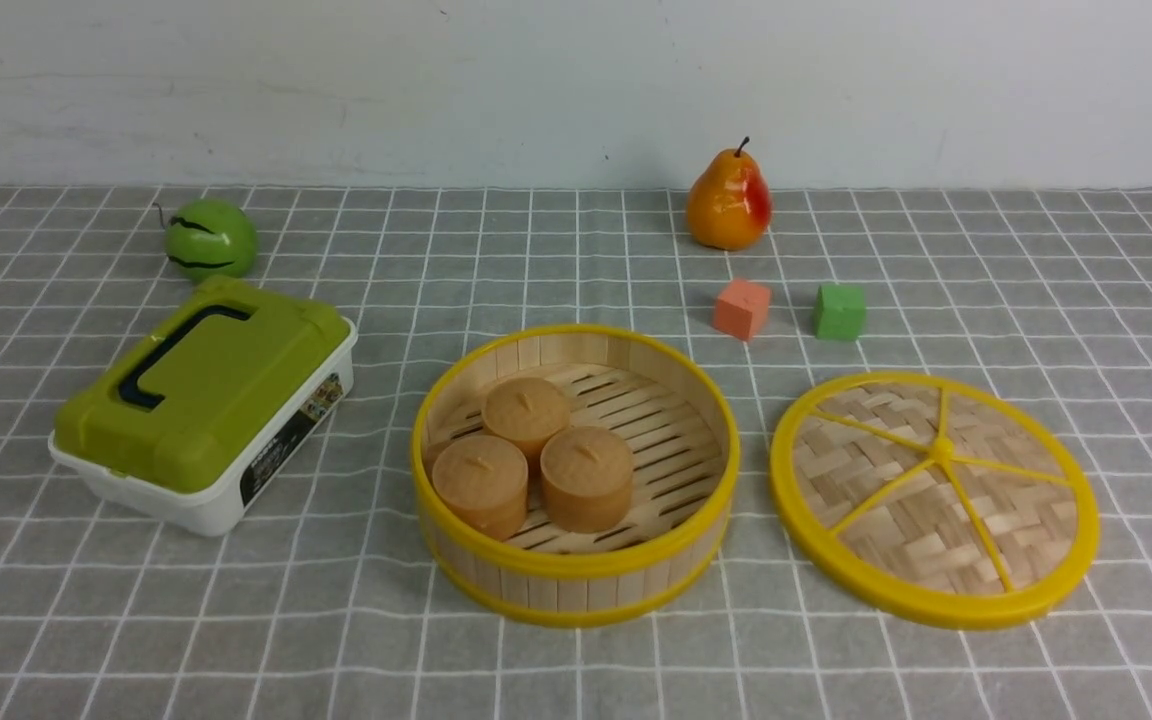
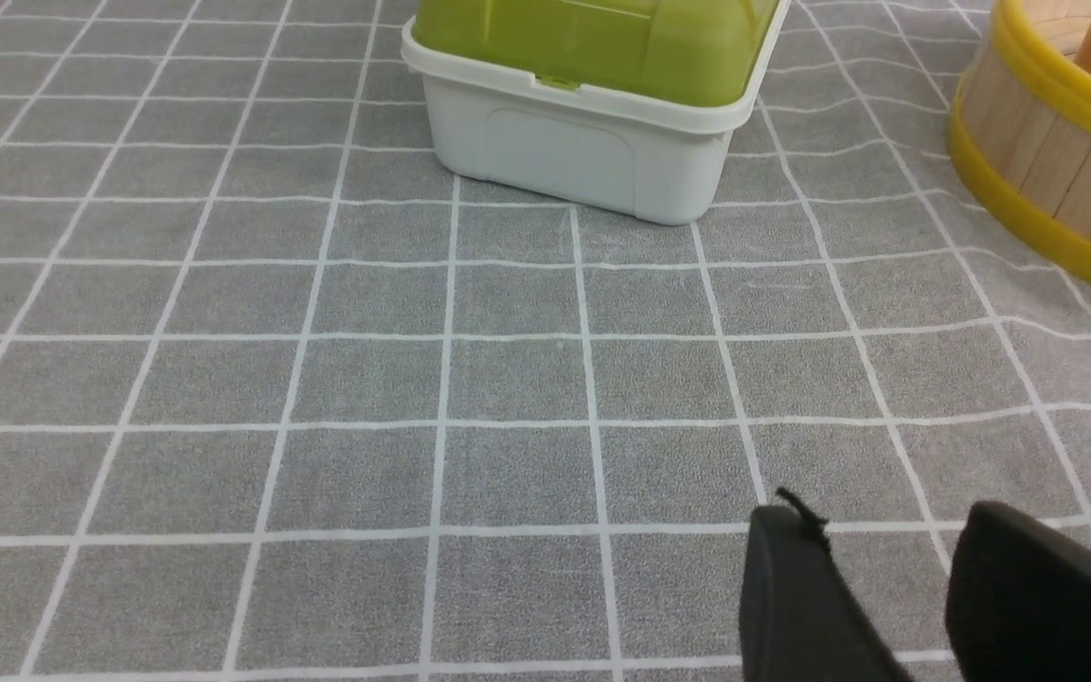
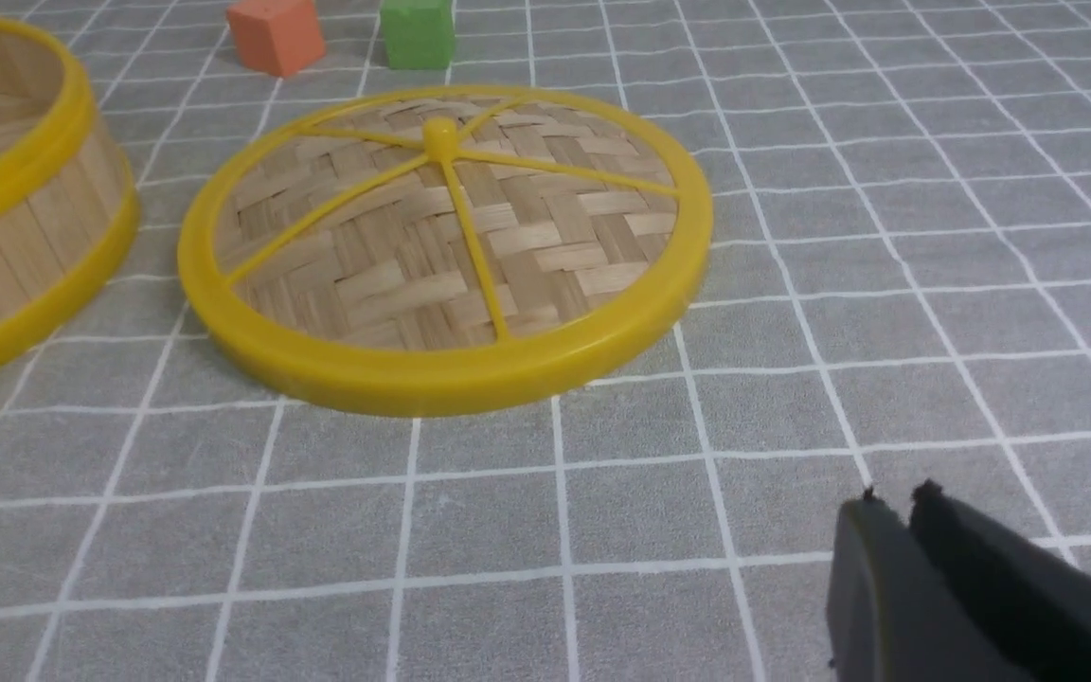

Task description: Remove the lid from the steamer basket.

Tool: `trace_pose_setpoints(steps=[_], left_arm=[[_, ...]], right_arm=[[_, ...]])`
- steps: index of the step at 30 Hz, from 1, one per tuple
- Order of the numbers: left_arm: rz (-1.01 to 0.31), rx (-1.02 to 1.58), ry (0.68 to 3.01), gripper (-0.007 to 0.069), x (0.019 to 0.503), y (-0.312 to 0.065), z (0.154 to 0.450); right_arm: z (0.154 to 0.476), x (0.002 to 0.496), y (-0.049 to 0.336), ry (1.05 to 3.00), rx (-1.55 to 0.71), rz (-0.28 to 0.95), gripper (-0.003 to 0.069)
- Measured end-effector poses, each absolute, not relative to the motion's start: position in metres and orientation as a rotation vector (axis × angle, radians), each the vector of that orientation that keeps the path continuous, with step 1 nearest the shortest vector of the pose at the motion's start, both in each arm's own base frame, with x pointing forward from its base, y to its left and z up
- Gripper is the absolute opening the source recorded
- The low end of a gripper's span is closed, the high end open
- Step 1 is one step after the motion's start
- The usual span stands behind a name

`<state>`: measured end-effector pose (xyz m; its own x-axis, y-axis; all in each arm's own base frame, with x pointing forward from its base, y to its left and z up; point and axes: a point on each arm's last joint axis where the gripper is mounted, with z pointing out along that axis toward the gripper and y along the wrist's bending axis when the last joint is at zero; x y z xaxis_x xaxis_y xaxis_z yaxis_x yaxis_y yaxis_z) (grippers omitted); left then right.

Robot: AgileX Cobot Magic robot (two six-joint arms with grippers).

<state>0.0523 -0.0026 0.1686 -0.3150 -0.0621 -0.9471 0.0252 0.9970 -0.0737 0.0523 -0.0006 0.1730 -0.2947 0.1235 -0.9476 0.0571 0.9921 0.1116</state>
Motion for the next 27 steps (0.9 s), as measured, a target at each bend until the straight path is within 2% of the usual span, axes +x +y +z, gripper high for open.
trace_pose_setpoints(steps=[27], left_arm=[[-0.087,-0.027,1.889,0.0239,0.0523,-0.0026,0.1686]], right_arm=[[0.1731,0.0522,0.0003,1.873,0.136,0.084,0.0064]])
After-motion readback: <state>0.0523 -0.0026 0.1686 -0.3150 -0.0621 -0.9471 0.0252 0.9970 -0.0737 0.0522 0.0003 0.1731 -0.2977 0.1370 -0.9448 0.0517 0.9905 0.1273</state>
